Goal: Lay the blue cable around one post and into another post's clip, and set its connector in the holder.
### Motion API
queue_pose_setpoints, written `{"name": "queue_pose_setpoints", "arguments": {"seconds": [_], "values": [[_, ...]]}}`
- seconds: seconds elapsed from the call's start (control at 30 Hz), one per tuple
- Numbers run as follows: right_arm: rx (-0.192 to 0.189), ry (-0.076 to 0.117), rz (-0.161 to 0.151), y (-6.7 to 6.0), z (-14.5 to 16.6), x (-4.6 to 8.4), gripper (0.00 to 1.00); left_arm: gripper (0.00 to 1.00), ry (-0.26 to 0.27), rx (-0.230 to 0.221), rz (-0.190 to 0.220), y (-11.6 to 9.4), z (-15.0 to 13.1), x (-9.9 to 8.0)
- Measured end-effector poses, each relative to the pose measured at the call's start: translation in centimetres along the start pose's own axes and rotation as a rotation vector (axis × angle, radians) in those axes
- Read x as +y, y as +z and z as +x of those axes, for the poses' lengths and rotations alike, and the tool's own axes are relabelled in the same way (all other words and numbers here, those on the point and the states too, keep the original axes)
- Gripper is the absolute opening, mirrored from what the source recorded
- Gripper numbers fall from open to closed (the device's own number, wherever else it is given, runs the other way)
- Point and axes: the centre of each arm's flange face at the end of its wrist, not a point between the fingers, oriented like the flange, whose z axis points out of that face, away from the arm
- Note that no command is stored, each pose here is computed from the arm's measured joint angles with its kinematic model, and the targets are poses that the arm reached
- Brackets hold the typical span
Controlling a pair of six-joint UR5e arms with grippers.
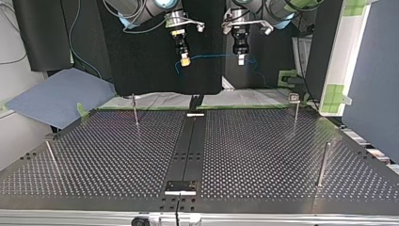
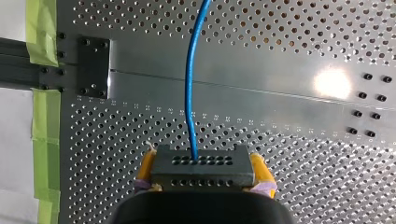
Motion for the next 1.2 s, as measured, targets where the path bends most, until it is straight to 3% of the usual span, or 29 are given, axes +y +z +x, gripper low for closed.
{"name": "queue_pose_setpoints", "arguments": {"seconds": [0.57,0.77,0.93,1.2], "values": [[-0.006,0.004,-0.007,-0.1,0.1,0.2,0.0,0.0,-0.006,-0.007,-0.007,0.5,-0.2,-0.1],[-0.011,0.043,-0.043,-0.5,1.7,0.6,0.0,0.0,-0.062,-0.044,-0.011,2.2,-2.2,-1.1],[-0.012,0.081,-0.084,-0.6,3.3,1.3,0.0,0.0,-0.083,-0.057,0.01,2.8,-4.1,-1.9],[-0.007,0.155,-0.1,-0.9,6.6,1.9,0.0,0.0,-0.088,-0.066,-0.002,3.2,-6.5,-1.8]]}}
